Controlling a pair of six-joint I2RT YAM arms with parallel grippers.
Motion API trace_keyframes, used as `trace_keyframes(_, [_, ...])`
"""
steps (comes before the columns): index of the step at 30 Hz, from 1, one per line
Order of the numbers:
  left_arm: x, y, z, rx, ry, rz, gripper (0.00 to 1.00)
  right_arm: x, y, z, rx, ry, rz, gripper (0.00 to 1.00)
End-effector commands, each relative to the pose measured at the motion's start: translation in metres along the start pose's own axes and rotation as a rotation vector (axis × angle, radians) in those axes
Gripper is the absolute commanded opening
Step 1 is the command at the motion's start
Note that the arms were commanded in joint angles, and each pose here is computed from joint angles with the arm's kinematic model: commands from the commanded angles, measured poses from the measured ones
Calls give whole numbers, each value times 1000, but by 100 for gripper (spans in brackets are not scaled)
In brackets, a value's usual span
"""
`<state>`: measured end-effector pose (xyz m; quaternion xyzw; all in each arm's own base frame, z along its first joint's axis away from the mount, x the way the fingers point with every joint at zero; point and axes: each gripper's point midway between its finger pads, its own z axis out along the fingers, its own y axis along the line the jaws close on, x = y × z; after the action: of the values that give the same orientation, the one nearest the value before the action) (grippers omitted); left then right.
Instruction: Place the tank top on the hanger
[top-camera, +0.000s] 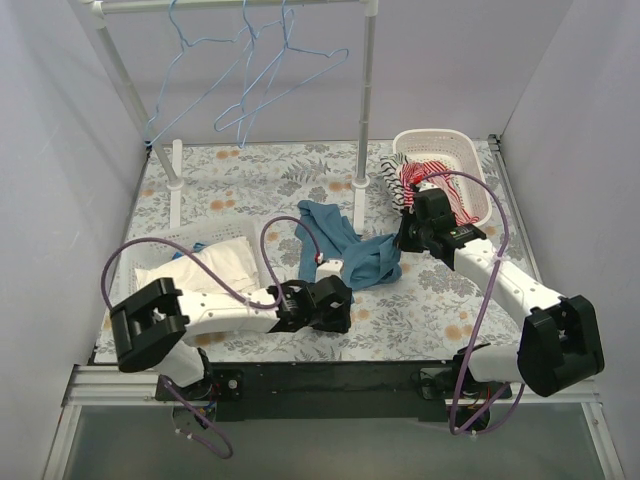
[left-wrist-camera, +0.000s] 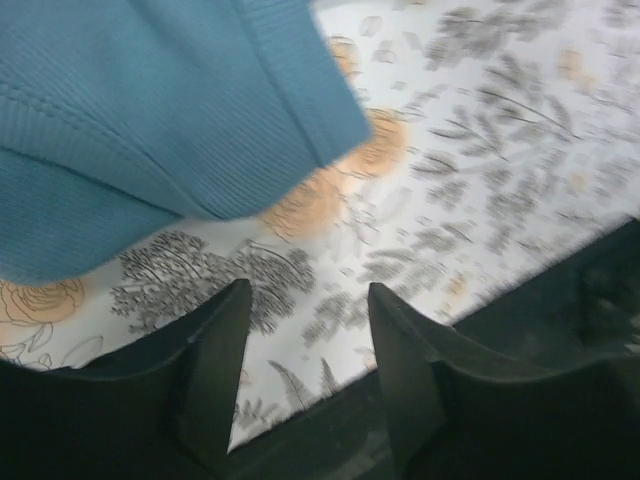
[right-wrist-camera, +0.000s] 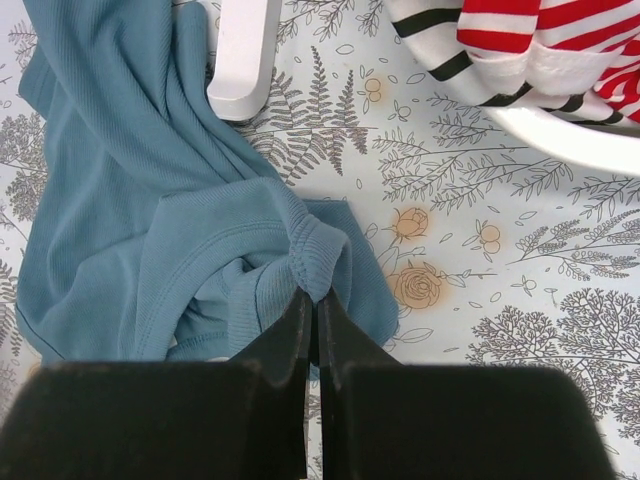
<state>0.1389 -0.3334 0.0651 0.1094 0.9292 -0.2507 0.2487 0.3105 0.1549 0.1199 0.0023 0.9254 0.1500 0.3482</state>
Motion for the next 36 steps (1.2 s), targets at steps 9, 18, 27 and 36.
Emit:
trace_keyframes(9, [-59, 22, 41, -288, -288, -78, 51, -21, 17, -31, -97, -119, 4, 1])
trace_keyframes(18, [-80, 3, -3, -213, -299, 4, 0, -48, 22, -59, -97, -208, -1, 1])
trace_keyframes(27, [-218, -77, -215, 114, -617, 61, 0, -156, 77, -166, -263, -479, 1, 1])
trace_keyframes(36, [-317, -129, -361, 231, -948, 101, 0, -268, 127, -316, -427, -820, -10, 1])
